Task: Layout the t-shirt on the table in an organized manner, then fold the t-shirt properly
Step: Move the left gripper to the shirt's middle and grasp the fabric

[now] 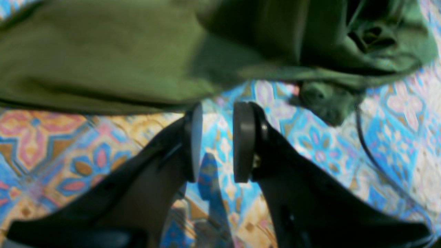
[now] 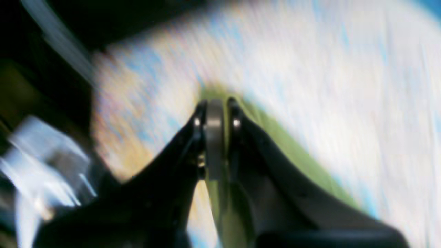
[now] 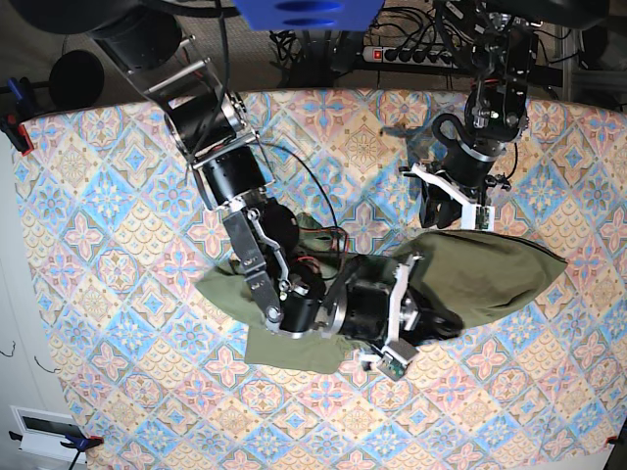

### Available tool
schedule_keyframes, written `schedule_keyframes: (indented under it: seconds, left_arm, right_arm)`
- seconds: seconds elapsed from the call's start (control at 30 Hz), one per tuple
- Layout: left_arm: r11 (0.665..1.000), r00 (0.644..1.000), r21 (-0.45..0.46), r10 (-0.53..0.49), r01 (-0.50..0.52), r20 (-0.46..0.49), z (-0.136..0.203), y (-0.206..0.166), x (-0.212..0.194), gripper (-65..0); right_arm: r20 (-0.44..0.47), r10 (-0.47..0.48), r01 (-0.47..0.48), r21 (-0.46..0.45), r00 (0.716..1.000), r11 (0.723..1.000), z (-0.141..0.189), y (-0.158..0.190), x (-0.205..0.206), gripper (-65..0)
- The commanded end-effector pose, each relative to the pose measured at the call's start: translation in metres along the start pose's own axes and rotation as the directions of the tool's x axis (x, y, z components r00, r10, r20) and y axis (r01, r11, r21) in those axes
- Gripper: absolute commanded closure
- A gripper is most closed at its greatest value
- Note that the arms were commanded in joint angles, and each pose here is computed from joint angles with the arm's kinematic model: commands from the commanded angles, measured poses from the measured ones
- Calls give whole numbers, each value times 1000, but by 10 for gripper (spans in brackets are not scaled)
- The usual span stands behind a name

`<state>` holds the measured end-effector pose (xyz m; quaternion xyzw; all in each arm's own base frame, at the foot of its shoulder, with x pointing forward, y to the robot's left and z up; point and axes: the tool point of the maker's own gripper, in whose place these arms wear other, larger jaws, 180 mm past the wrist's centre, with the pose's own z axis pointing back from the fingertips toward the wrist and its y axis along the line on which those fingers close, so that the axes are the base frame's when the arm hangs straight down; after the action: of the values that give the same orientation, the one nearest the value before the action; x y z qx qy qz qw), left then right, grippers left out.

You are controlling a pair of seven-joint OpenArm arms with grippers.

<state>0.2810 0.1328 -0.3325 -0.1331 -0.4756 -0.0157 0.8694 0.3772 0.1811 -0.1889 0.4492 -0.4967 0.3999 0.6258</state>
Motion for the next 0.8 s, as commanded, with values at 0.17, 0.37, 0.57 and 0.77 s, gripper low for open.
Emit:
schedule_keyframes:
  seconds: [0.17, 0.37, 0.57, 0.77]
  left_arm:
    - [999, 999, -46, -19, 21, 47, -2, -16, 13, -139]
    - [992, 993, -64, -107, 110, 52, -11, -43, 9, -138]
    - [974, 976, -51, -219, 219, 9, -18, -50, -10, -139]
    - [993, 994, -62, -106, 104, -16, -23, -49, -19, -141]
  right_arm:
    - [127, -66, 81, -119, 990, 990, 21, -45, 27, -237]
    - [184, -112, 152, -218, 977, 964, 48, -70, 28, -287]
    - [130, -116, 150, -290, 985, 945, 86, -78, -11, -285]
    - [86, -87, 111, -335, 992, 936, 114, -80, -27, -285]
